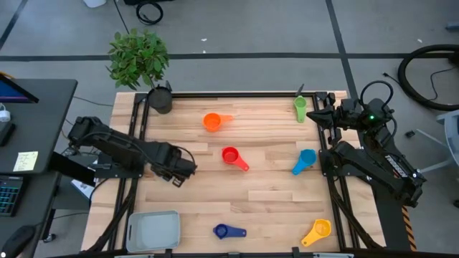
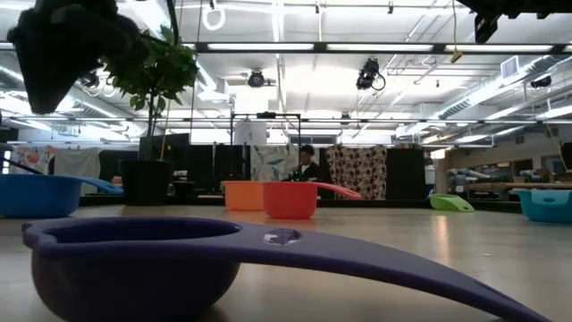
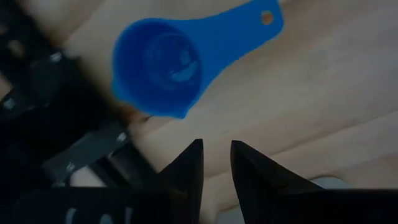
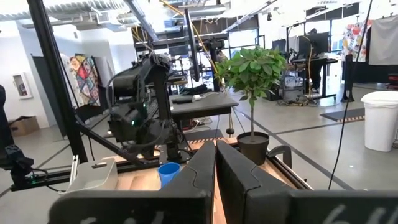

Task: Nest measuring cups in basket
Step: Stack the left light blue measuring cup on top of the orange measuring cup

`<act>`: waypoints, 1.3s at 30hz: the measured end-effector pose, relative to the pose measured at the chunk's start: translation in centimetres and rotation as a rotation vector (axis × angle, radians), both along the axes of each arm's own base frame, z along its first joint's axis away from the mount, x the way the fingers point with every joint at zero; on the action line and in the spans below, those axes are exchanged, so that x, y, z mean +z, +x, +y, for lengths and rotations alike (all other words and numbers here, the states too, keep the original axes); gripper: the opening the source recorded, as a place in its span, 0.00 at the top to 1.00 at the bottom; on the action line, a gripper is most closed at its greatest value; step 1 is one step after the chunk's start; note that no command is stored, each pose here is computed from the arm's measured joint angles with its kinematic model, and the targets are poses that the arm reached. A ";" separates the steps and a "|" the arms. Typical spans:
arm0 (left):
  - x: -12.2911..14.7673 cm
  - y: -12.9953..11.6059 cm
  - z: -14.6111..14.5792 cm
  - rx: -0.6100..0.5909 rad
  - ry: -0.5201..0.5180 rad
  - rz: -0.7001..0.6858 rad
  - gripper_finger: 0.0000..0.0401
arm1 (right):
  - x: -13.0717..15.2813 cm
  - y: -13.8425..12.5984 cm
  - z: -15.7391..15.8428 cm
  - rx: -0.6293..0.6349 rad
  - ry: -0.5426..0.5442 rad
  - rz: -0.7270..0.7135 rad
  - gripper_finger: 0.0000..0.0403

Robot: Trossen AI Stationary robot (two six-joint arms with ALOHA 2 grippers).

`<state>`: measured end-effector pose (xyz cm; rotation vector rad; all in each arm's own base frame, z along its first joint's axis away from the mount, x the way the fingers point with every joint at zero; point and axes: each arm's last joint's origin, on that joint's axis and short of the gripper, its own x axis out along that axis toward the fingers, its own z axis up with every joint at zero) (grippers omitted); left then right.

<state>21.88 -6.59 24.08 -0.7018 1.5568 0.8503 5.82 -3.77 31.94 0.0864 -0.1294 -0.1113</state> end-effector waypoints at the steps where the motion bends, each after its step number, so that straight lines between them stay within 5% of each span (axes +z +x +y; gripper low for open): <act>1: -0.5 0.1 -0.1 -0.023 -0.008 -0.016 0.79 | 0.0 0.0 0.0 0.000 0.000 0.000 0.95; 16: -4.9 -1.5 0.5 -0.035 0.014 0.045 0.79 | 0.2 0.0 -0.1 -0.028 -0.009 -0.022 0.95; 39: -7.3 -2.2 0.9 -0.134 0.013 0.038 0.79 | 0.6 -0.1 0.0 -0.041 -0.036 -0.053 0.95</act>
